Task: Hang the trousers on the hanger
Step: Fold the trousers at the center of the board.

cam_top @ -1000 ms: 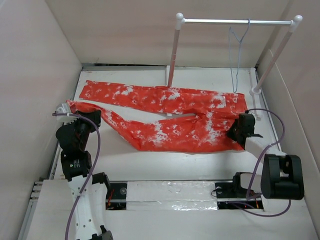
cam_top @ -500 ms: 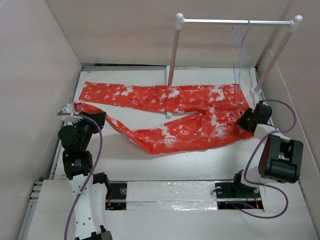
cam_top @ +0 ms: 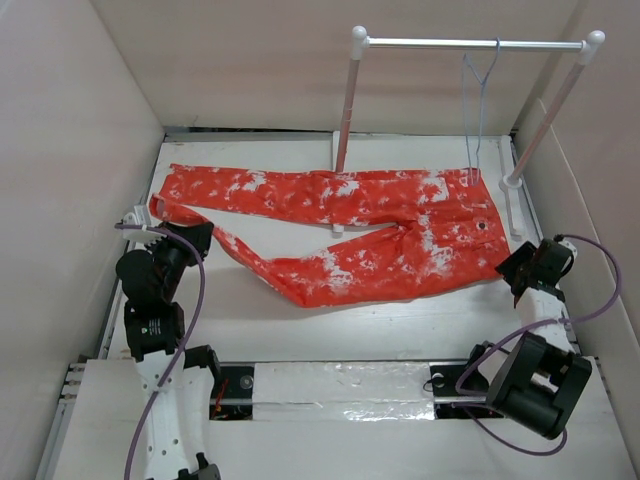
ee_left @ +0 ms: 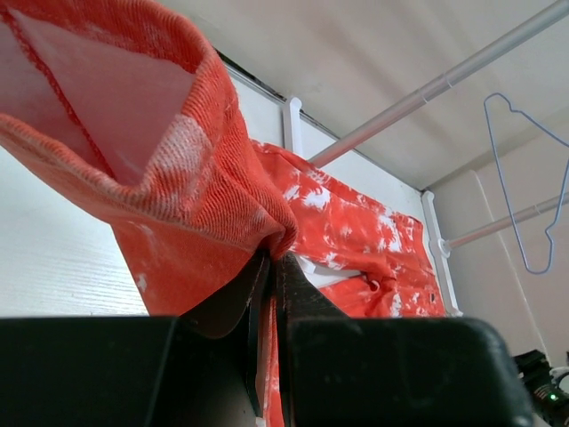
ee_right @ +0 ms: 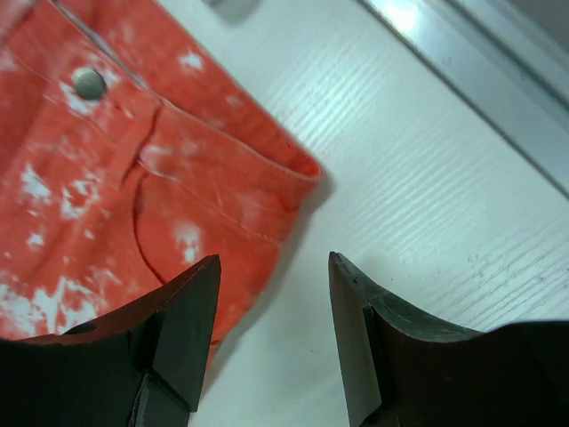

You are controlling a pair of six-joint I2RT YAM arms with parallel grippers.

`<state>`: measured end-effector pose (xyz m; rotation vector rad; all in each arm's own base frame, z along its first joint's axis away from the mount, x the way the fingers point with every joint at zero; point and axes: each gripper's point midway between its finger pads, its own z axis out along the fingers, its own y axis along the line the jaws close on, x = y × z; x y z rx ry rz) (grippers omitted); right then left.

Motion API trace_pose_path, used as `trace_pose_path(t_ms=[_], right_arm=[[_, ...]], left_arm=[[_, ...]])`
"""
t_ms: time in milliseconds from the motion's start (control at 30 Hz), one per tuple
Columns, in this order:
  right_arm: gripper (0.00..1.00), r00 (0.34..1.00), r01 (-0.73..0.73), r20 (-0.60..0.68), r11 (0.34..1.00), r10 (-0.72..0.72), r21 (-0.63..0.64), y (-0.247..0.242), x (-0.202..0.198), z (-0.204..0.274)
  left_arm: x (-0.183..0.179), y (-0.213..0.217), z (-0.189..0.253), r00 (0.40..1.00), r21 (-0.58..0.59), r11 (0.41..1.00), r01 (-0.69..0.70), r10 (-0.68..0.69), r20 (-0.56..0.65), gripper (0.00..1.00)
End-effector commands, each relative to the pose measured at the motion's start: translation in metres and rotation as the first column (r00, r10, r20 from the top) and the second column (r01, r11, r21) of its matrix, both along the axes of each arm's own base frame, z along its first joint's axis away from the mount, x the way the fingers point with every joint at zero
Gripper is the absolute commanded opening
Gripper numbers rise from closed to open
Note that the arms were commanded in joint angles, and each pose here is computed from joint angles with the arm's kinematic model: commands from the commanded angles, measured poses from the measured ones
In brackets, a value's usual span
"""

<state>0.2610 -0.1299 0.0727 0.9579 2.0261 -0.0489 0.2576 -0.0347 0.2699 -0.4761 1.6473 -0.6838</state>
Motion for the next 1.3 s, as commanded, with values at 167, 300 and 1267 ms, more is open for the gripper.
trace_pose_path(t_ms=[167,300,1267], right_arm=[[0.55,0.992,-0.119,-0.023,0.989,0.121,0.085,0.010,0.020,-0.017],[0.32,0.991,-0.133,-0.015,0.987,0.135,0.089,0.008,0.029,-0.017],[0.00,0.984,0.039,0.178,0.963,0.010,-0.266,0.016,-0.061,0.157]], left_arm=[[-0.004,0.004,0.037,0.994,0.047,0.998,-0.033,0.028,0.104,0.00],[-0.003,0.004,0.037,0.994,0.046,0.998,-0.034,0.029,0.105,0.00],[0.011,0.059,0.047,0.934,-0.041,0.937,-0.346,0.348,0.077,0.00]])
